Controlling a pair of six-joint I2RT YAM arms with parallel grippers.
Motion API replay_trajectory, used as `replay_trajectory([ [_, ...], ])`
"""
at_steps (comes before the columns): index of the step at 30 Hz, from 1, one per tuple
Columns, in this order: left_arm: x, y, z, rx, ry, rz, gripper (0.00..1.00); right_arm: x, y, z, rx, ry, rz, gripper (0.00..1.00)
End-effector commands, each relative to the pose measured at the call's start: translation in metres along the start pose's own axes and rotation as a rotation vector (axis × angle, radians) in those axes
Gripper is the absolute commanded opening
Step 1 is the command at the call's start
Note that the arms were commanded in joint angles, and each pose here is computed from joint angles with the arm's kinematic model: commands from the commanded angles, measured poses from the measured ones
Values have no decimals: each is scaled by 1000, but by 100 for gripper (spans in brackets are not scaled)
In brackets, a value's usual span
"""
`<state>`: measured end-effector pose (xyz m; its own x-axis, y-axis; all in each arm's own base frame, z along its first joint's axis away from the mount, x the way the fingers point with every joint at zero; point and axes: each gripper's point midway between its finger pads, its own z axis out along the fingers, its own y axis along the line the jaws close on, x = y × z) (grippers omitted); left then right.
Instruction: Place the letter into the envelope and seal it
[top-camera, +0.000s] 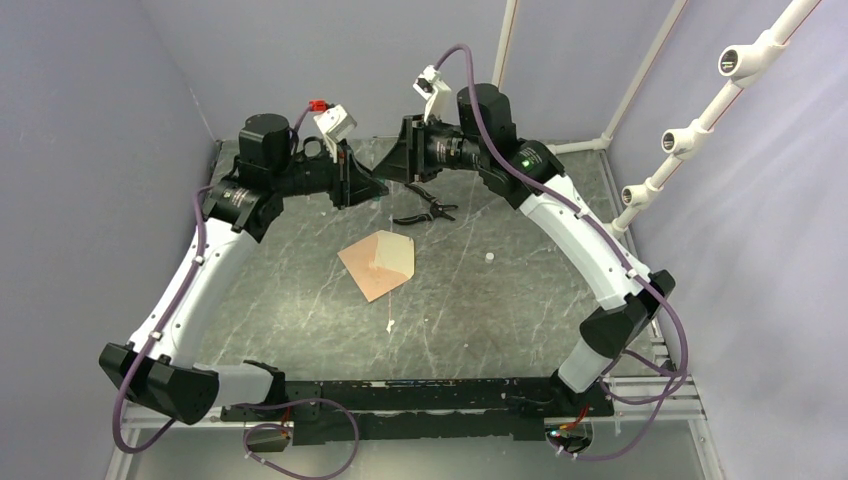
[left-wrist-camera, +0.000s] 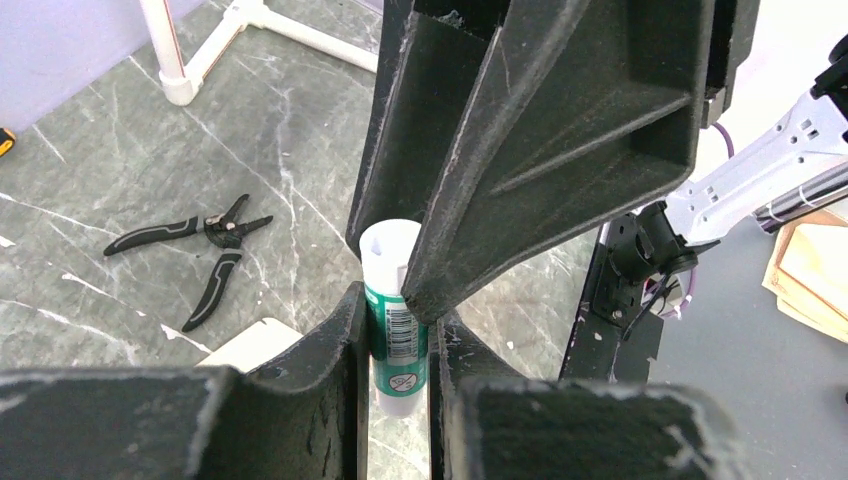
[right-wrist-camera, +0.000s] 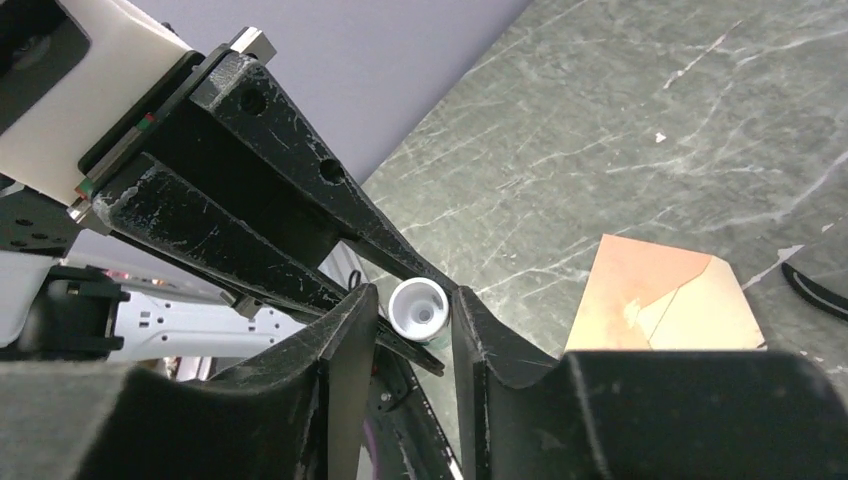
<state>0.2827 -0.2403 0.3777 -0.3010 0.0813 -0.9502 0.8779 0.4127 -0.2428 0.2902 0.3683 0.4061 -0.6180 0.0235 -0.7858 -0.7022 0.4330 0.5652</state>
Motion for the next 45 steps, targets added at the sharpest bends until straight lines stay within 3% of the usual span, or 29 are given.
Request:
replay_trajectory([
  [1,-22,-19,-9,49,-80,85,2,6,16,-2,-72,36,15,33],
  [5,-28,-21,-13,39,-109,97,2,4,17,-1,-79,31,47,14],
  [8,-30,-18,-13,13,-117,83,3,-1,12,-1,-51,-3,67,5],
  [9,-31,-17,-14,0,-118,69,9,-4,10,-2,-33,-27,76,4],
  [12,-27,-16,-12,-2,-90,-11,43,-18,-2,-12,1,-117,127,0],
  [14,-19,-18,-10,16,-54,-68,57,-31,-8,-23,-8,-182,161,0],
  [16,-13,-17,-8,29,-39,-105,64,-40,-7,-33,-28,-223,172,0],
  [29,-10,-5,9,82,-73,-244,76,-38,-2,-38,-155,-209,231,1],
  [32,-11,-4,11,89,-74,-272,73,-38,1,-39,-165,-208,223,1],
  [36,-11,-11,11,137,-71,-279,55,-40,0,-40,-162,-213,226,1],
  [41,-11,-24,7,213,-72,-257,46,-41,-1,-42,-173,-233,223,2],
  [44,-13,-26,6,224,-76,-238,27,-40,0,-41,-185,-226,213,2],
  [45,-14,-25,7,223,-76,-232,16,-39,0,-41,-187,-222,209,3],
])
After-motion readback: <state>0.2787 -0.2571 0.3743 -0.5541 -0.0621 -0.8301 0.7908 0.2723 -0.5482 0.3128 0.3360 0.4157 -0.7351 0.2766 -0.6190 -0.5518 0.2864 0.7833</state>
